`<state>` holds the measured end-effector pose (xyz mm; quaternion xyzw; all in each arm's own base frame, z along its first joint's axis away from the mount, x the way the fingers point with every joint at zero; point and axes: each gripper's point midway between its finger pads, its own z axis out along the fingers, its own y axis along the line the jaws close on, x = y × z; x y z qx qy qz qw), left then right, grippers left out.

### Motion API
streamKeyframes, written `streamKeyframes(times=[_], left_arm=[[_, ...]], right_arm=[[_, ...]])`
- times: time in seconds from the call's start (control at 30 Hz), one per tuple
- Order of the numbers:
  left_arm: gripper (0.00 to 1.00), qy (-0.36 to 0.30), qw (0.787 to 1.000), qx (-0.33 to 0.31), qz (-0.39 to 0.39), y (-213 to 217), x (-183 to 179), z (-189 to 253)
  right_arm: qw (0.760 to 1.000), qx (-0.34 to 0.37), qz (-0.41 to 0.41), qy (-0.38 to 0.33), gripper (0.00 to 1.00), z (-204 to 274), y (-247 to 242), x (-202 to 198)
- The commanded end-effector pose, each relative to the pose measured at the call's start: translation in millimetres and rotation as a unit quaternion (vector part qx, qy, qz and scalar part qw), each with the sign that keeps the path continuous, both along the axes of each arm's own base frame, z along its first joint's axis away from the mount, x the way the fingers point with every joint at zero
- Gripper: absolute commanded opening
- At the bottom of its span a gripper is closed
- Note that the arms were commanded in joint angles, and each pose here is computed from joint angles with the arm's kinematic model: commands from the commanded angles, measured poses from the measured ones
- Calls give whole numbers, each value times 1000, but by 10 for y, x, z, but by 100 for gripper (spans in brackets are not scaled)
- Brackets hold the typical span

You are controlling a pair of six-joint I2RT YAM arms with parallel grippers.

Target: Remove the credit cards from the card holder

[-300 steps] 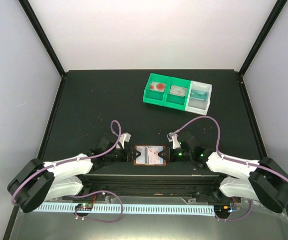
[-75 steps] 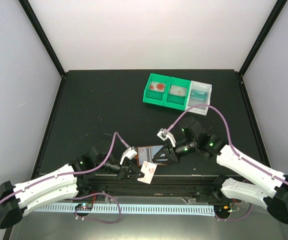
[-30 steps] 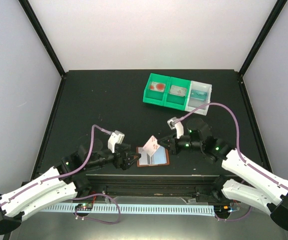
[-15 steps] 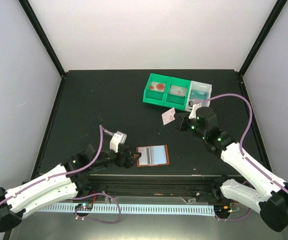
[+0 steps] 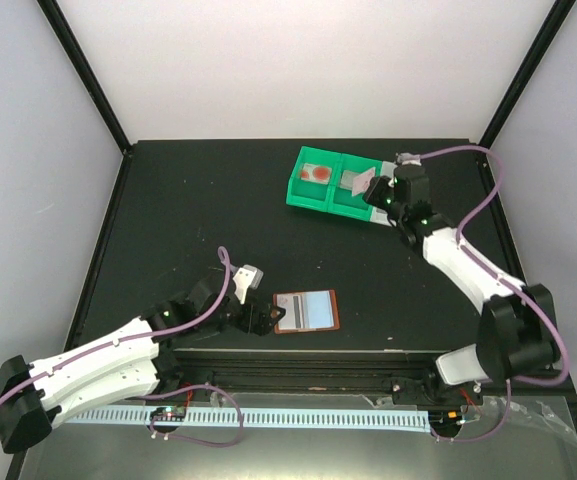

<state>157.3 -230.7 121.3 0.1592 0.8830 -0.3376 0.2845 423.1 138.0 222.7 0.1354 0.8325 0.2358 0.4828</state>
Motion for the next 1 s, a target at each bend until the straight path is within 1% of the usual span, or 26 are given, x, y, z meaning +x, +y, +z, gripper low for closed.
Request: streamKeyframes(times=[0.0, 0.2, 0.43, 0.73, 0.97], left_arm=[[99, -17, 1000, -10, -16, -44, 19, 157], [99, -11, 1000, 7, -15, 44, -22, 103], [99, -15, 1000, -8, -15, 82, -70, 175], [99, -21, 1000, -11, -17, 124, -93, 296], [99, -12, 1000, -7, -16, 109, -83, 257]], right_arm=[[999, 11, -36, -5, 1, -17, -94, 363], [998, 28, -59, 24, 1, -366, -61, 693], [993, 46, -105, 40, 1, -632, -110, 1009], [990, 57, -109, 71, 1, -876, -30, 1321], [989, 46, -107, 89, 1, -1073, 6, 1498]])
